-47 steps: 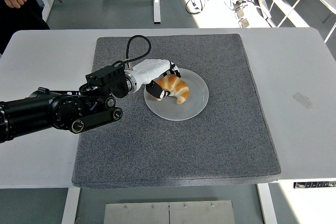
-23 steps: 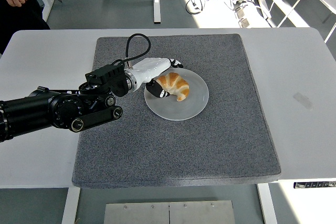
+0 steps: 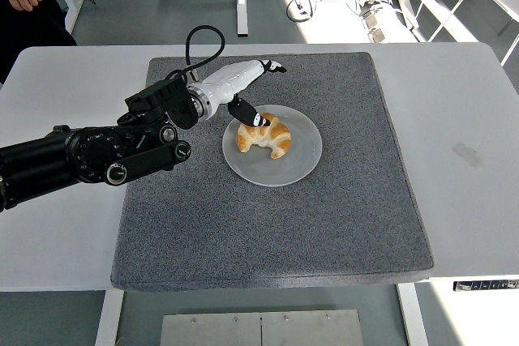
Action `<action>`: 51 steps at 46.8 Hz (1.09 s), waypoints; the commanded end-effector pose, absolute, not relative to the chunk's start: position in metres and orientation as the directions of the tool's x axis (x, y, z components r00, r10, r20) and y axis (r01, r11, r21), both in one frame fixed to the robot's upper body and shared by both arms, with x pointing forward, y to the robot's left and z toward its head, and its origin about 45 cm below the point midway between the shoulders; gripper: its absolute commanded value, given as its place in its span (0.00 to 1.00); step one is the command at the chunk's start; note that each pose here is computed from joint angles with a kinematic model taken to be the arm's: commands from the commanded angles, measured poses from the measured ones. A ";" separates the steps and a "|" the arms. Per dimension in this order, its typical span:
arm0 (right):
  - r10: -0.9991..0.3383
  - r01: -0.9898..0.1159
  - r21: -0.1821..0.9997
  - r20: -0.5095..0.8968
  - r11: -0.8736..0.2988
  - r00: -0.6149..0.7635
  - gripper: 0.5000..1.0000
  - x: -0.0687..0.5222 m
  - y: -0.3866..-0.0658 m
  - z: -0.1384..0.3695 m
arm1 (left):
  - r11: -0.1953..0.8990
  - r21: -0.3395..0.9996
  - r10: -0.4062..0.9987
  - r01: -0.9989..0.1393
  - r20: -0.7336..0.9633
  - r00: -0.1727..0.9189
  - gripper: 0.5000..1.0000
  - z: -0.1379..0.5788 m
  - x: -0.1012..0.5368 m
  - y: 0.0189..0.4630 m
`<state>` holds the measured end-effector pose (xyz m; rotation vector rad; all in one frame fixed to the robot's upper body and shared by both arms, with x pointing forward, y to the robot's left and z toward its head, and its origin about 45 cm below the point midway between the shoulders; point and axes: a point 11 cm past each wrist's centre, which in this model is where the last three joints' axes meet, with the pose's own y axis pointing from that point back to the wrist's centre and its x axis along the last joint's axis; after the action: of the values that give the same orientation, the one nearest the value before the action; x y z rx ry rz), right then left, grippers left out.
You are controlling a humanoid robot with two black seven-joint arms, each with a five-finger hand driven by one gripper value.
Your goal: Place the bread on the plate
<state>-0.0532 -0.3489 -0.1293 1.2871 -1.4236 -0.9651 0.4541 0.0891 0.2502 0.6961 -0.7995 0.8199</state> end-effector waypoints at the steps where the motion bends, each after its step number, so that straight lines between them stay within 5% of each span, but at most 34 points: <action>1: -0.990 -0.237 0.962 0.139 0.133 0.009 1.00 -0.053 -0.349 -0.129 | 0.484 0.194 0.399 -0.853 0.819 0.413 0.84 0.258 0.460 0.097; 18: -0.990 -0.237 0.962 0.139 0.133 0.009 1.00 -0.053 -0.349 -0.129 | 0.275 0.000 0.790 -0.961 0.570 0.226 0.84 0.303 0.485 0.143; 51: -0.990 -0.237 0.962 0.139 0.133 0.009 1.00 -0.053 -0.349 -0.129 | -0.064 -0.048 0.979 -0.997 0.190 -0.072 0.81 0.273 0.493 0.223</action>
<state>-0.0532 -0.3489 -0.1293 1.2871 -1.4236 -0.9651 0.4952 0.2200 0.2791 0.1399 -0.2156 1.6174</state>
